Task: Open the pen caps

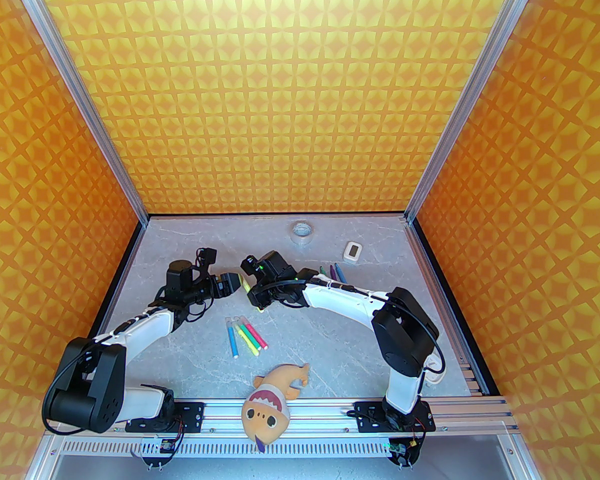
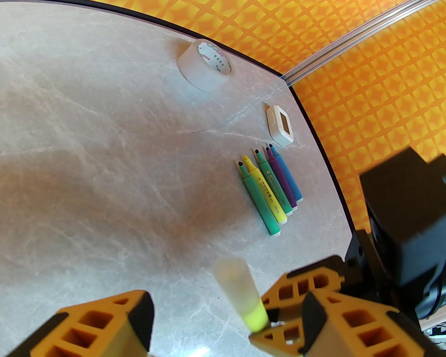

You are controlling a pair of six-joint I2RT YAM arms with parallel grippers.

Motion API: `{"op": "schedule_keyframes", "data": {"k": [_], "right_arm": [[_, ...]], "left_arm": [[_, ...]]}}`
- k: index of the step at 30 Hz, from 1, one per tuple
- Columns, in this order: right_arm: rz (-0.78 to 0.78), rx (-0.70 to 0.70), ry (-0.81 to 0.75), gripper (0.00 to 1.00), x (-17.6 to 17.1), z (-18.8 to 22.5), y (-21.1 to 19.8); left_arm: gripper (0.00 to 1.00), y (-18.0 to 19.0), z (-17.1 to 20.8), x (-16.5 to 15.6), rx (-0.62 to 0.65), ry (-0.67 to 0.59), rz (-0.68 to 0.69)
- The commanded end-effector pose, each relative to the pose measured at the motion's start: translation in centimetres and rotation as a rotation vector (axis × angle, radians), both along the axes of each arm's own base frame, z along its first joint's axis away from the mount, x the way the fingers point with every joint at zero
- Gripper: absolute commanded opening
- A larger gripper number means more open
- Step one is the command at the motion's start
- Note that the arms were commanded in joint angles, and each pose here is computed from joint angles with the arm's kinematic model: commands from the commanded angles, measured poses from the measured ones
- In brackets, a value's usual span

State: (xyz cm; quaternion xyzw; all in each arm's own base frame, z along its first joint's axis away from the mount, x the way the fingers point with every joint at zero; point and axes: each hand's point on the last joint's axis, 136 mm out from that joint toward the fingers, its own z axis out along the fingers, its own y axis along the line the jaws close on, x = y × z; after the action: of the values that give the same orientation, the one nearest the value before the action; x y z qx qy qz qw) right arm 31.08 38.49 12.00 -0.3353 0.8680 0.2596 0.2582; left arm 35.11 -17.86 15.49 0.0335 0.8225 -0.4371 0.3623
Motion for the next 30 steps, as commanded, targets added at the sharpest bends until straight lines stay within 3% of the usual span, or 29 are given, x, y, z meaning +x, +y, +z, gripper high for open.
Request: {"op": "schedule_keyframes", "data": {"k": [1, 22, 30], "right_arm": [[0.021, 0.064, -0.022, 0.00, -0.4, 2.1, 0.4], [0.009, 0.064, -0.056, 0.00, -0.2, 2.6, 0.1], [-0.008, 0.091, -0.106, 0.18, 0.1, 2.9, -0.3]], "left_arm": [[0.64, -1.2, 1.5, 0.6, -0.033, -0.029, -0.035], [0.26, -3.2, 1.5, 0.7, -0.054, -0.009, -0.103], [0.10, -3.2, 2.2, 0.7, -0.073, -0.007, -0.101]]}}
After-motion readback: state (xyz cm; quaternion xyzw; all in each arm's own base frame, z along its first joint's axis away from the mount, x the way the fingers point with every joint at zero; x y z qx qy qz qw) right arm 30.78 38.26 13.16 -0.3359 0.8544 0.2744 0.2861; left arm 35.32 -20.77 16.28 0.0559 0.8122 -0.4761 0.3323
